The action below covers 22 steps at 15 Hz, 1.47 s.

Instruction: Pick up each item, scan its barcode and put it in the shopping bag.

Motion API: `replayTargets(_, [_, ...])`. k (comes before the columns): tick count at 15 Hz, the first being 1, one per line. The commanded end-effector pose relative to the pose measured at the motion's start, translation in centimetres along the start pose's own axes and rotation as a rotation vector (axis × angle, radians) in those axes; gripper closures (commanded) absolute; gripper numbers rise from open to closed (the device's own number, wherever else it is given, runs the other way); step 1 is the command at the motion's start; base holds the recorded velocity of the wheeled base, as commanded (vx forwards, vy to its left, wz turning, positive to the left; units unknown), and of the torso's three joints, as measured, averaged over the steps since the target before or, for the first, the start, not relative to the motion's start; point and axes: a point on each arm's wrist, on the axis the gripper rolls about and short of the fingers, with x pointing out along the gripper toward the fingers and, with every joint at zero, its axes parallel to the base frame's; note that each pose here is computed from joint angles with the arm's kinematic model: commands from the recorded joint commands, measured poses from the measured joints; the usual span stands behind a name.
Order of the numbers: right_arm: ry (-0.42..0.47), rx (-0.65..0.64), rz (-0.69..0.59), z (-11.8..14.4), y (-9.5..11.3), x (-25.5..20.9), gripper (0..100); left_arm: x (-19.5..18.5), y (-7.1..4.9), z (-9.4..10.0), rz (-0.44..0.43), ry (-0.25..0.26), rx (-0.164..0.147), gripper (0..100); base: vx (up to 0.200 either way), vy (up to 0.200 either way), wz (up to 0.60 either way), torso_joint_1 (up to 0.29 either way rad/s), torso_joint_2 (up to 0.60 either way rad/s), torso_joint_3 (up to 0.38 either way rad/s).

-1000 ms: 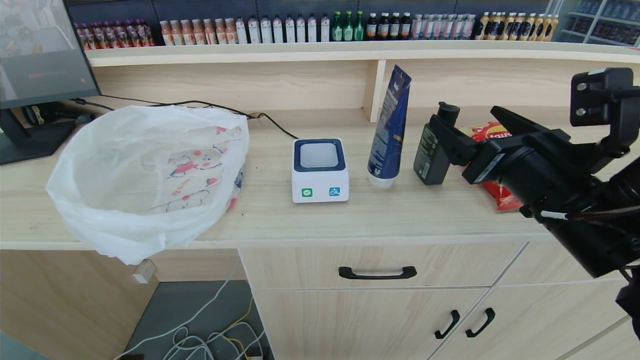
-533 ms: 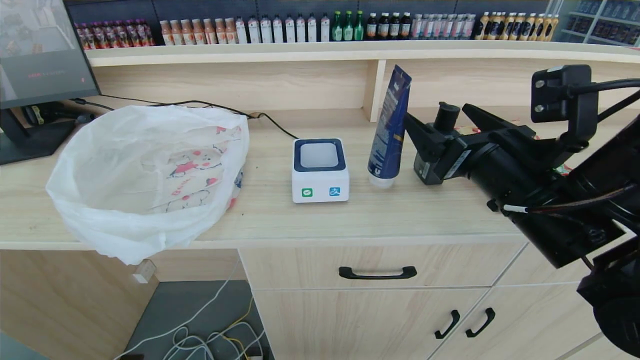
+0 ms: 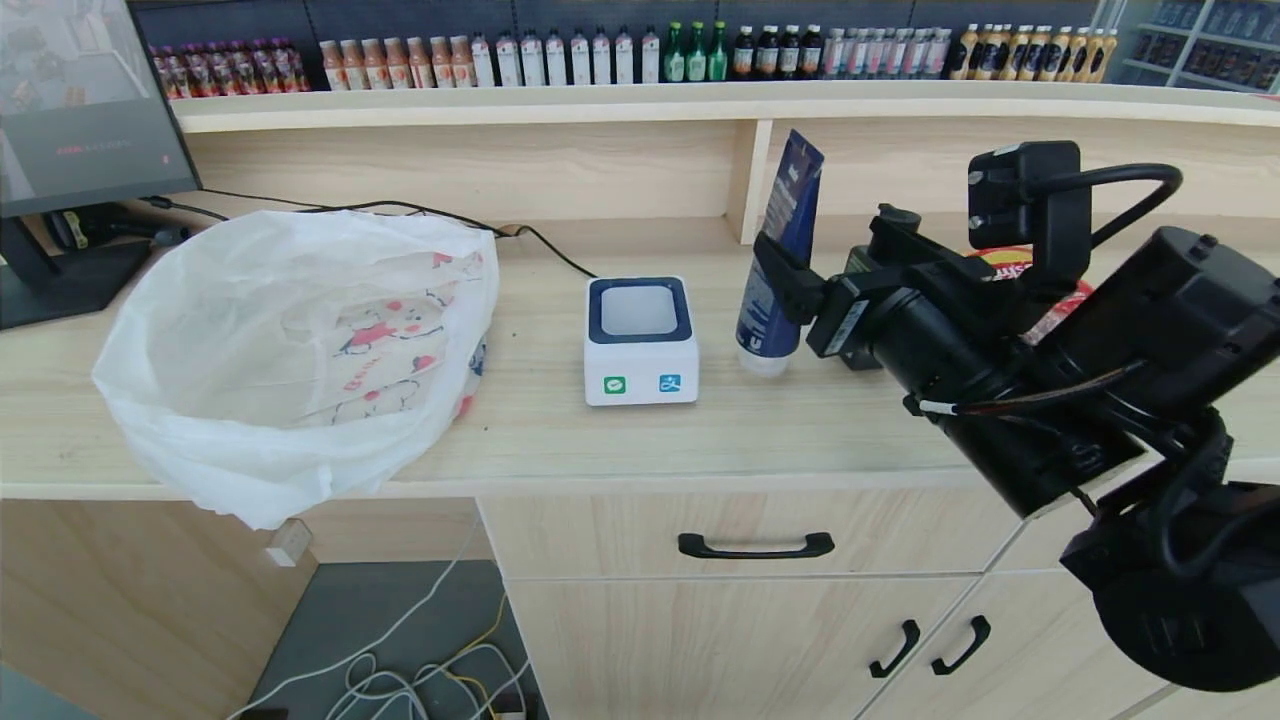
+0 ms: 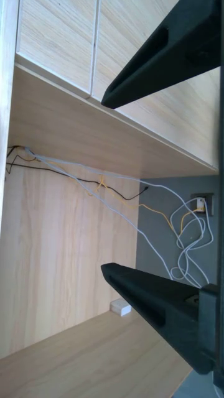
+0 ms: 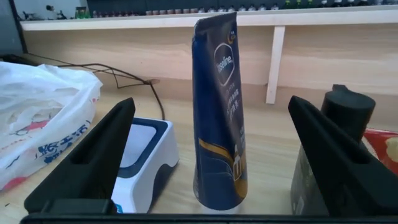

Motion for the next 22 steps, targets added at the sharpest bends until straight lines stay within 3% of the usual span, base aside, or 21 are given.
replayTargets(1, [0.013,0.002,0.009,-0.9,0.5,0.7,0,0.0,0.0,0.0,0.000,0.001,0.000,0,0.000,0.000,0.00,0.000,0.00,0.000])
replayTargets(13, [0.043,0.024,-0.067,-3.5,1.5,3.5,0,0.0,0.0,0.0,0.000,-0.001,0.000,0,0.000,0.000,0.00,0.000,0.00,0.000])
replayTargets(22, [0.072,0.036,-0.190,-5.0,0.4,4.6,0,0.0,0.0,0.0,0.000,-0.001,0.000,0,0.000,0.000,0.00,0.000,0.00,0.000])
